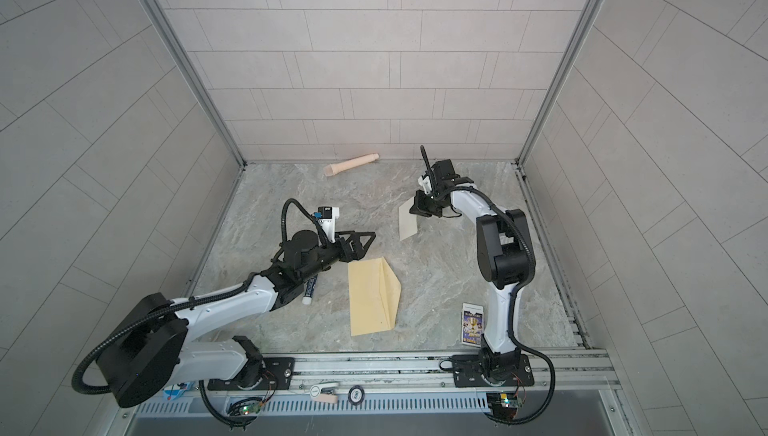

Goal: Place the letter into the envelope and seal it

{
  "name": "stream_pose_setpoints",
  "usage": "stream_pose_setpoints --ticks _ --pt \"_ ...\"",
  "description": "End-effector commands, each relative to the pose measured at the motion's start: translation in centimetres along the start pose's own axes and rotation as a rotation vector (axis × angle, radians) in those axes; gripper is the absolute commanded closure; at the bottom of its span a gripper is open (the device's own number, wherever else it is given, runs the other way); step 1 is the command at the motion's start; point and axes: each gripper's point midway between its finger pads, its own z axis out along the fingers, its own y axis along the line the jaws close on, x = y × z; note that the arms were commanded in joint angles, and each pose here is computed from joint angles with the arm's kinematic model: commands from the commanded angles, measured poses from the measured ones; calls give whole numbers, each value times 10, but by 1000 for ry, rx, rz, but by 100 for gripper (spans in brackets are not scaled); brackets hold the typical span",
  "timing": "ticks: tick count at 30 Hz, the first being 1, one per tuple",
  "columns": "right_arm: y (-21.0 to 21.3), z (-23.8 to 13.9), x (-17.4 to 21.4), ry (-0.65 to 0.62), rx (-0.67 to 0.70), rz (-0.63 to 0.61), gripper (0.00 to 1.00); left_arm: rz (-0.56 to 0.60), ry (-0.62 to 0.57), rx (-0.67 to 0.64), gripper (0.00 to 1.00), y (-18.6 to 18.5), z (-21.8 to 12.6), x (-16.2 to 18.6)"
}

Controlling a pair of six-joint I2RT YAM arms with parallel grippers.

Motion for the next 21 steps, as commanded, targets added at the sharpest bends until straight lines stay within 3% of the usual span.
stream_pose_setpoints --ticks 1,5,10,17,21 --pt "-15 5 4 50 22 6 100 18 18 22 0 -8 0 -5" --pt "-34 14 6 71 52 27 100 11 43 28 0 -8 2 -1" --pt "-54 19 9 94 71 45 91 20 76 40 3 -9 4 5" --pt "-71 19 9 114 136 50 66 21 83 32 3 -4 3 10" --pt "-74 14 11 120 159 49 56 43 111 37 3 -4 -2 17"
